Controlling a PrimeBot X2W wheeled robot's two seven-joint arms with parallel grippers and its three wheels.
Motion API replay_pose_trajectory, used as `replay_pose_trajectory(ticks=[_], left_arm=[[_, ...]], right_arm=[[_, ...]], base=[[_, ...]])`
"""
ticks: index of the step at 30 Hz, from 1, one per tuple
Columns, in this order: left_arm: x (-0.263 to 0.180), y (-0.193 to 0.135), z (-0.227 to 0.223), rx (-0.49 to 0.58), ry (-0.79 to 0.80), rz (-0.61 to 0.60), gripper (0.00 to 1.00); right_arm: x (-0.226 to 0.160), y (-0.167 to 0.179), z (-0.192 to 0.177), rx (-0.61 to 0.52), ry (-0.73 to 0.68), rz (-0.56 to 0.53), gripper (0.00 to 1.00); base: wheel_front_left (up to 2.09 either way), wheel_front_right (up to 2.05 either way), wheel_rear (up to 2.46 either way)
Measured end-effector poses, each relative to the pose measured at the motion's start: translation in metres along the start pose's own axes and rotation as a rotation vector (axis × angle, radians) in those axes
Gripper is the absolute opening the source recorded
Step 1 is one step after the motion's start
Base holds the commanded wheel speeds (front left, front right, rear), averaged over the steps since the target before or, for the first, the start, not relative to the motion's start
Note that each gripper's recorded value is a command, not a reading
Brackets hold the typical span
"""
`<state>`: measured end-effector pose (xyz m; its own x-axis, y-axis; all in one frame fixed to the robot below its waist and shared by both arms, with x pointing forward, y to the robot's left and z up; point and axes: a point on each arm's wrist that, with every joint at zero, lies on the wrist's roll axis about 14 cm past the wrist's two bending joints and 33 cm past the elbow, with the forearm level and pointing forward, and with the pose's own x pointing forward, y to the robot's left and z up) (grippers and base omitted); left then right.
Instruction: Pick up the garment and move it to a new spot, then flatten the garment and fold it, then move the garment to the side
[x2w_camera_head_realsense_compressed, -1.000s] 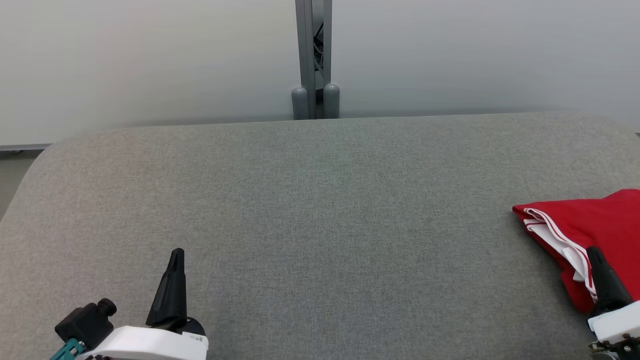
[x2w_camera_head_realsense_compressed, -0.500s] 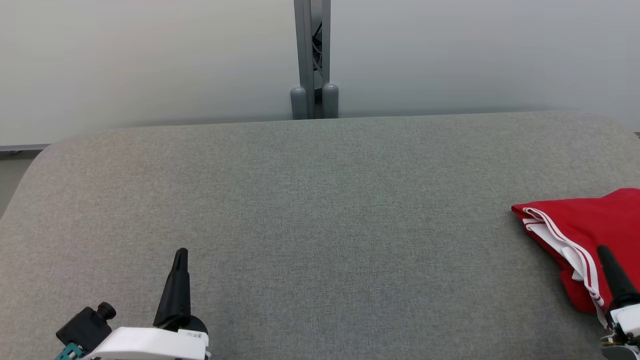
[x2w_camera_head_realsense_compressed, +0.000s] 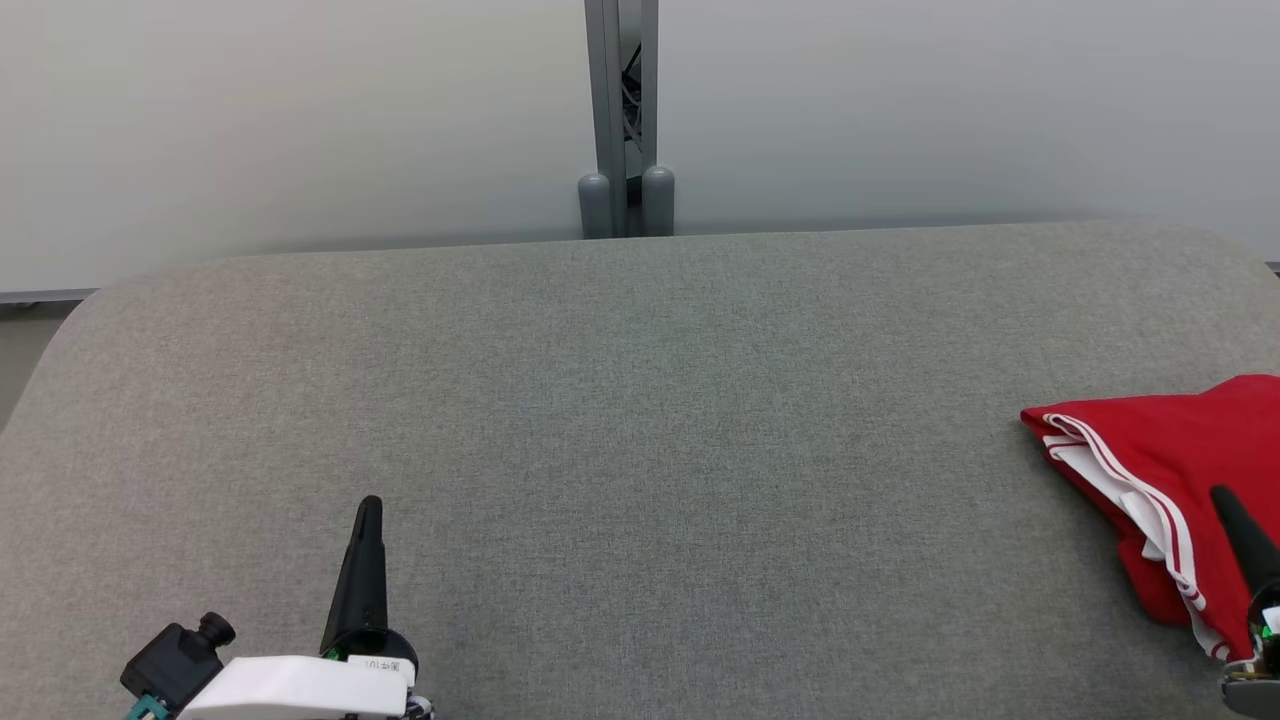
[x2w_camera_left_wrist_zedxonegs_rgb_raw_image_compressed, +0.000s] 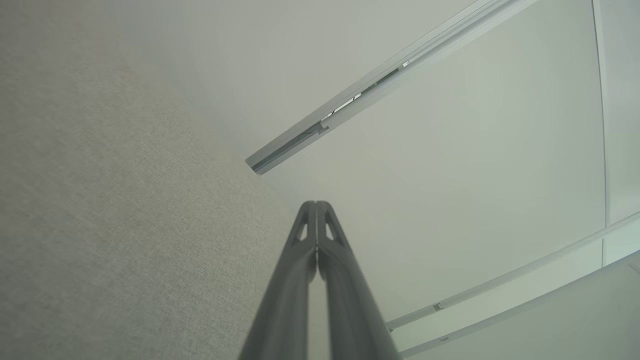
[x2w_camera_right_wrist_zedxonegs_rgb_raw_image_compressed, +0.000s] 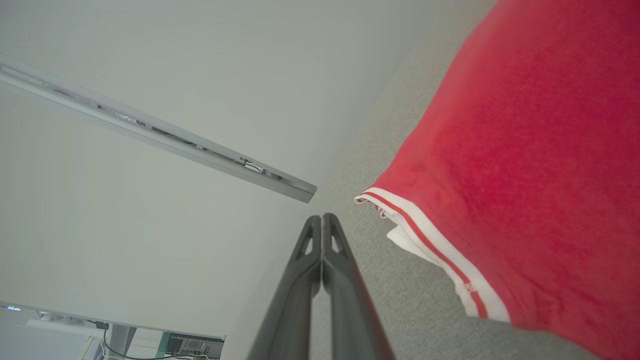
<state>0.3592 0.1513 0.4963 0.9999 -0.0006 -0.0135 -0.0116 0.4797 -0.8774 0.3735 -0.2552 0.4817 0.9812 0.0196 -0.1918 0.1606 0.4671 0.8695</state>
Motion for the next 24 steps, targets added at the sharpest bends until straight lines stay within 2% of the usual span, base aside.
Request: replay_pose_trajectory(ticks=[24], left_arm=[[0.001,-0.004,-0.006,-0.221,-0.01,0.006,0.0]], right_arm=[[0.001,0.0,0.014,0.223,0.008,0.054,0.0]], base=[[0.0,0.0,0.0]])
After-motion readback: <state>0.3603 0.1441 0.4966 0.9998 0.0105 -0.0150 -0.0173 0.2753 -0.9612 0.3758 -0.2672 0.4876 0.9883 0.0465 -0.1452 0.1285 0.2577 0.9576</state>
